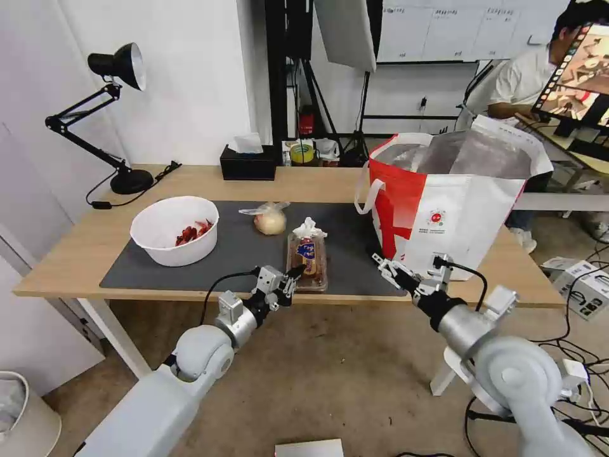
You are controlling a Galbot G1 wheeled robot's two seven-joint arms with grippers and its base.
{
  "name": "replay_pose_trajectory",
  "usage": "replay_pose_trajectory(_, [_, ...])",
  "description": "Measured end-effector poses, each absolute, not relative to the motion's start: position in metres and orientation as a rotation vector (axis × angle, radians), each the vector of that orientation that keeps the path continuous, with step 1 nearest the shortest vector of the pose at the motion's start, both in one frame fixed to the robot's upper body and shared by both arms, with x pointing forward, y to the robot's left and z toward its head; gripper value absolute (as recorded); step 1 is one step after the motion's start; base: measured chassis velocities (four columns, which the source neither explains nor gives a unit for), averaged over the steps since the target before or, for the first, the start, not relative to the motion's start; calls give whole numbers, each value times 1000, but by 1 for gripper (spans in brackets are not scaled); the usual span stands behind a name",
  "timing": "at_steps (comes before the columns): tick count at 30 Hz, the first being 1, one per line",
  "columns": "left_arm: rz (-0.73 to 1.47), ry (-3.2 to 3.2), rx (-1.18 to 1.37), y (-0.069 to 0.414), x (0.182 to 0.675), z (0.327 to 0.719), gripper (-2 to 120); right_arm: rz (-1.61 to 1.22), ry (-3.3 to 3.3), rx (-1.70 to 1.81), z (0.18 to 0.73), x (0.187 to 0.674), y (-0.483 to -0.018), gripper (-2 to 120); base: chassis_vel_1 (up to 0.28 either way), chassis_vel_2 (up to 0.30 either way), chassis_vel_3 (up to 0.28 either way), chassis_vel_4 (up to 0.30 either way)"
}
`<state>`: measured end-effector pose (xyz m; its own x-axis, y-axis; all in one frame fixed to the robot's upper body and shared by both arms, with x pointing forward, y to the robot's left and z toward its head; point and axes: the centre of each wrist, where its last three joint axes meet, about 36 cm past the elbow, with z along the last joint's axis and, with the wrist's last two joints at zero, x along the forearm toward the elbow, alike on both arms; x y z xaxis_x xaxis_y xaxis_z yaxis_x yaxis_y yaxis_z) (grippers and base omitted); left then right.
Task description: Pick up the trash from the table and place it into the takeout bag.
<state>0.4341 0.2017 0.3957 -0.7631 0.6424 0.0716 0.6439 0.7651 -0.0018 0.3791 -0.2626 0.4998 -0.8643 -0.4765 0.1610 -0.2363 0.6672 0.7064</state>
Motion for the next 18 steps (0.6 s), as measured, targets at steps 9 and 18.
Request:
replay_pose_trajectory(9, [-56,-2870,-1045,206,434,390,0,-998,-2424,533,503,453,-232,100,0,0,0,0])
replay_pose_trajectory(18, [-59,-2867,-1044,206,434,388,0,-949,-2357,482,505,475,-220,100,0,0,0,0])
